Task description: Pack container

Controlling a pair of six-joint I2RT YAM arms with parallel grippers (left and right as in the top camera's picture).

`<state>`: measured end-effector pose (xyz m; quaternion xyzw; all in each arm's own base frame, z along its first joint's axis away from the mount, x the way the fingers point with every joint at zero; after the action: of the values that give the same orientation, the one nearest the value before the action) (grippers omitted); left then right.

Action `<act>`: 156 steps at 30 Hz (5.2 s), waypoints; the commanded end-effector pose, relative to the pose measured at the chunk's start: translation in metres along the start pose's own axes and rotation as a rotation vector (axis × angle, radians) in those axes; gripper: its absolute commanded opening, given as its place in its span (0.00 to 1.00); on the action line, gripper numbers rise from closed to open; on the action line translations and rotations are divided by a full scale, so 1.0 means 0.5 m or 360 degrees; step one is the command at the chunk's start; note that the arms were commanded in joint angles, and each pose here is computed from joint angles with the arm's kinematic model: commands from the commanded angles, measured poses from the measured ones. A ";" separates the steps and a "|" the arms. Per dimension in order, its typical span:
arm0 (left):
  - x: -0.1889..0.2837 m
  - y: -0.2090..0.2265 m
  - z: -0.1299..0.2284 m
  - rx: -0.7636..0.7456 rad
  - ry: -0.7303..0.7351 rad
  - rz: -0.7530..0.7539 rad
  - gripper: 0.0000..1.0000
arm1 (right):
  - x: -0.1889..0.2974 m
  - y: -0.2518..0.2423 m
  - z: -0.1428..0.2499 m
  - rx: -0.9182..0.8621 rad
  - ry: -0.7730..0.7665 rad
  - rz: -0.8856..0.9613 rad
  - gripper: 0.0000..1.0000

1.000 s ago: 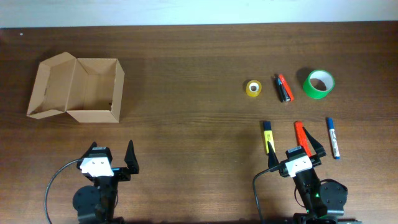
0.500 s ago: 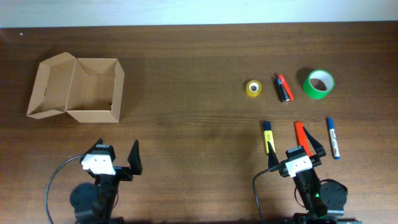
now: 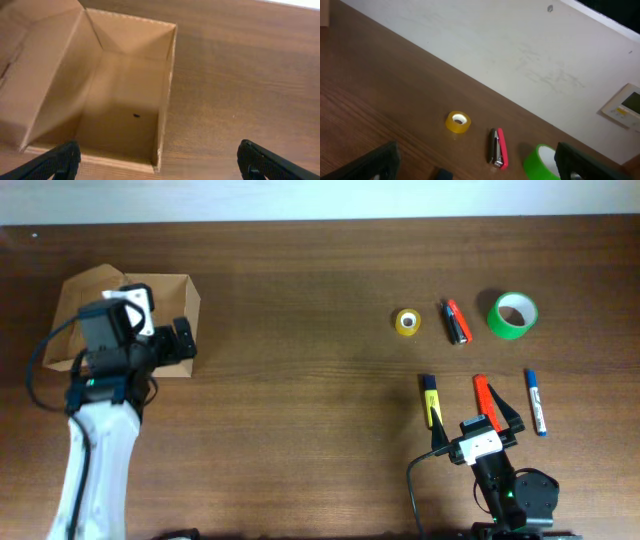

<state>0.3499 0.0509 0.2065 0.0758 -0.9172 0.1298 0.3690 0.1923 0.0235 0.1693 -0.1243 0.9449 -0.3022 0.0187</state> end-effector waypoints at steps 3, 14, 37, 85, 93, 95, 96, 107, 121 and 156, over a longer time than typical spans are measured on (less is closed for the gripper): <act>-0.117 -0.005 0.020 -0.0128 0.0087 0.0015 1.00 | -0.001 0.003 0.006 -0.0007 0.0009 0.0005 0.99; -0.225 -0.032 0.081 -0.0340 0.0202 -0.0041 0.41 | -0.001 0.003 0.006 -0.0007 0.0009 0.0005 0.99; 0.069 -0.394 0.173 -0.1990 0.0010 0.0943 0.01 | -0.001 0.002 0.006 -0.0007 0.0009 0.0005 0.99; -0.026 -0.217 0.188 0.0083 0.0669 -0.0259 0.82 | -0.001 0.003 0.006 -0.0007 0.0009 0.0005 0.99; -0.086 -0.211 0.214 0.0061 0.0713 -0.0347 0.23 | -0.001 0.002 0.006 -0.0007 0.0009 0.0005 0.99; -0.087 -0.212 0.213 0.0062 0.0708 -0.0343 0.11 | -0.001 0.003 0.006 -0.0007 0.0009 0.0005 0.99; -0.087 -0.211 0.212 0.0059 0.0702 -0.0351 0.08 | -0.001 0.003 0.006 -0.0007 0.0009 0.0005 0.99; -0.093 -0.212 0.200 -0.0299 0.0674 -0.0280 0.02 | -0.001 0.003 0.006 -0.0007 0.0009 0.0005 0.99; 0.145 -0.239 0.041 -0.0282 0.0378 -0.0065 1.00 | -0.001 0.003 0.006 -0.0007 0.0009 0.0005 0.99; 0.458 -0.125 0.128 -0.0563 0.0276 0.0179 1.00 | 0.000 0.013 -0.014 -0.1678 -0.0047 -0.0123 0.99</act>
<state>0.1594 -0.0363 0.3320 -0.0434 -0.8932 -0.0008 0.4477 0.1892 0.0346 0.1736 -0.1684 0.9761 0.1332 -0.0321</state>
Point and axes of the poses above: each gripper's point midway between its finger pads, its own x axis back along the fingers, its own y axis along the line the jaws close on, z = x × y, the point moved 5 cm from there along x, back along the fingers, and after that the axes turned 9 degrees about x, right-handed, at the moved point
